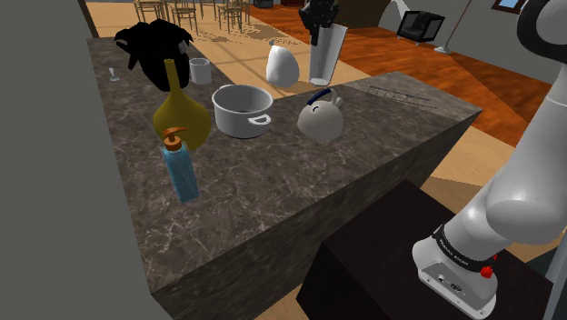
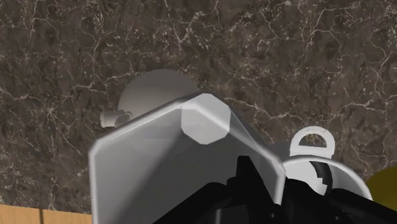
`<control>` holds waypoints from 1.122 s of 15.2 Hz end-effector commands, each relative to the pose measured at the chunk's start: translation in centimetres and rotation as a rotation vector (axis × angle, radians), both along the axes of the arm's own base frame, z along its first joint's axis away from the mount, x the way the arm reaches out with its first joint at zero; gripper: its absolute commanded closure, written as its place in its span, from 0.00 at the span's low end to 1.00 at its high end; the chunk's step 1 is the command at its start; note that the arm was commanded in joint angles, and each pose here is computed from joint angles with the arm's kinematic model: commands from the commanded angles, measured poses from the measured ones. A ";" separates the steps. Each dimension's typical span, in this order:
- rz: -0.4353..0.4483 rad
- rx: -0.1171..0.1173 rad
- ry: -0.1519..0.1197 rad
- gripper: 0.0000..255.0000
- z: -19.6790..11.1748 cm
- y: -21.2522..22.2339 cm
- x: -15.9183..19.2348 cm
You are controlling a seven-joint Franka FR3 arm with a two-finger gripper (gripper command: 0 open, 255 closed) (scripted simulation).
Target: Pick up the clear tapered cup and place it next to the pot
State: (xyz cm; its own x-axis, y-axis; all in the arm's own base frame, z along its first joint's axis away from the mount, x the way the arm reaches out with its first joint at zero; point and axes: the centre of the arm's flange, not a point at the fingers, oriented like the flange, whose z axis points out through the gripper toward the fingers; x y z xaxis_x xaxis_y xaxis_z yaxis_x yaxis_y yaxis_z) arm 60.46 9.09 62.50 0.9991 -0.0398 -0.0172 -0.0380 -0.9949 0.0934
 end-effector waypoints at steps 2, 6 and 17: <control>-0.002 0.001 -0.001 1.00 -0.4 2.5 1.9; -0.002 0.001 -0.001 1.00 -2.5 2.5 1.9; -0.002 0.001 -0.001 1.00 -8.4 2.5 1.9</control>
State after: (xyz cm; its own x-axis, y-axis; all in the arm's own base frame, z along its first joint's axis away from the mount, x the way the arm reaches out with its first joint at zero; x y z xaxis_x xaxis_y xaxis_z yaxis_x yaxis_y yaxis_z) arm 62.30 11.52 54.73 0.9990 -0.0414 -0.0177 -0.0396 -0.9949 0.0930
